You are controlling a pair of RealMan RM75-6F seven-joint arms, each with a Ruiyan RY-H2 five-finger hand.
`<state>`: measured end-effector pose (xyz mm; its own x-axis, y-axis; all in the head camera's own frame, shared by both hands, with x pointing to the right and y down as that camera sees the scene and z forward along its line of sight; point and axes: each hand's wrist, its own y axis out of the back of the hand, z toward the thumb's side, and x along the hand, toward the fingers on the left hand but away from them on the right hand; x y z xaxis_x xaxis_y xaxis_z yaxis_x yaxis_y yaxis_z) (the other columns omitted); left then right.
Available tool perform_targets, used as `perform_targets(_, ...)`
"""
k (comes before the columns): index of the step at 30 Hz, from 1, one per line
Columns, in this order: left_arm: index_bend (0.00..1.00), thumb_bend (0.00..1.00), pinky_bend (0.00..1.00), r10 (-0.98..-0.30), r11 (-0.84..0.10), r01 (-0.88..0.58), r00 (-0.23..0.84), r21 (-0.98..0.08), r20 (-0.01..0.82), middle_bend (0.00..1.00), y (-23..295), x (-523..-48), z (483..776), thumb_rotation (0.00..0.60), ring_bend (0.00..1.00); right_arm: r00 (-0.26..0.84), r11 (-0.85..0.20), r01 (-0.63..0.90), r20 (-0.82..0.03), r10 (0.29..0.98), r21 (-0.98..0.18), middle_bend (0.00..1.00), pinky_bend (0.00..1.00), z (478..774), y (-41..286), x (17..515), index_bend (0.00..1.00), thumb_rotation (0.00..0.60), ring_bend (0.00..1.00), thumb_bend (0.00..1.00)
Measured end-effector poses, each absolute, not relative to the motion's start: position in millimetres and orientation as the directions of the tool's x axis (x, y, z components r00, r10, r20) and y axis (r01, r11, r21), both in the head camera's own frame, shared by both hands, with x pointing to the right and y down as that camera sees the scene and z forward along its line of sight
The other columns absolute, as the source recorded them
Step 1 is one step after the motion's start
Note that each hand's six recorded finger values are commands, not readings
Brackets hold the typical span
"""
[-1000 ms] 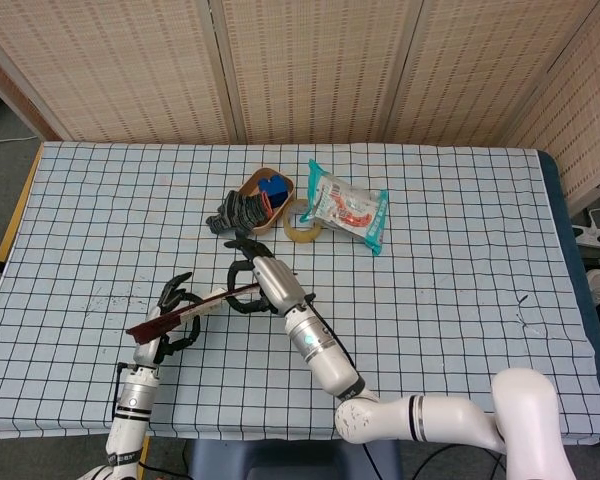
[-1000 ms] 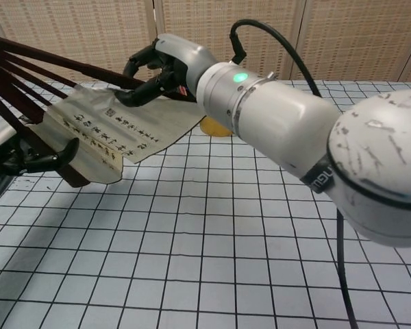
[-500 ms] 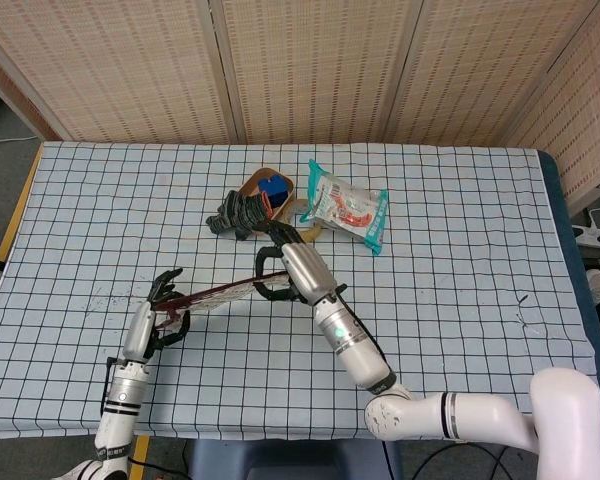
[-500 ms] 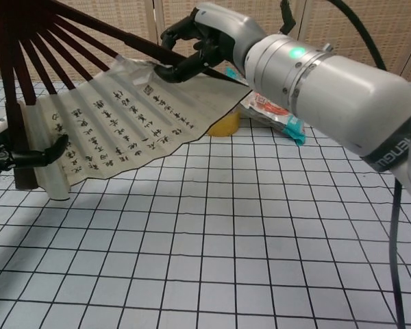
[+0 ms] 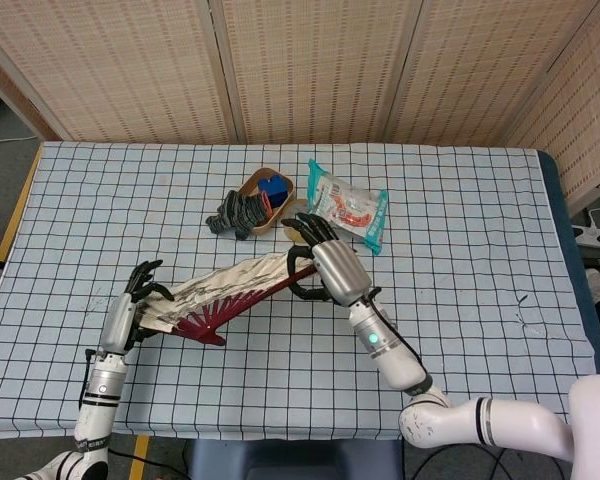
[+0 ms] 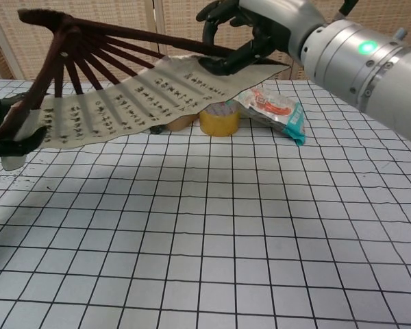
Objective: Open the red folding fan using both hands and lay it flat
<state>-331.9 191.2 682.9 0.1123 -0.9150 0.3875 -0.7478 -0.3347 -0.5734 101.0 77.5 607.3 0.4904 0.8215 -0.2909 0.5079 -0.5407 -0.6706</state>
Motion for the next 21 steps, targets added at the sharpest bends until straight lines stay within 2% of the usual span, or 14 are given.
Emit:
perform_targets(16, 0.47, 0.49, 0.17, -0.901, -0.396, -0.664, 0.149, -0.634, 0.407, 0.10, 201, -353, 695, 0.600, 0.00, 0.507, -0.486, 0.396, -0.255, 0.823, -0.779, 0.11, 0.00, 609, 103, 142, 0.75, 0.600, 0.00, 0.40)
perform_targets(19, 0.44, 0.49, 0.17, -0.901, -0.403, -0.645, 0.158, -0.649, 0.403, 0.10, 202, -355, 696, 0.600, 0.00, 0.520, -0.481, 0.375, -0.250, 0.817, -0.792, 0.11, 0.00, 610, 110, 145, 0.75, 0.600, 0.00, 0.40)
perform_targets(21, 0.39, 0.49, 0.17, -0.901, -0.405, -0.642, 0.162, -0.651, 0.402, 0.09, 202, -354, 697, 0.600, 0.00, 0.521, -0.477, 0.368, -0.248, 0.817, -0.798, 0.11, 0.00, 611, 112, 147, 0.75, 0.600, 0.00, 0.41)
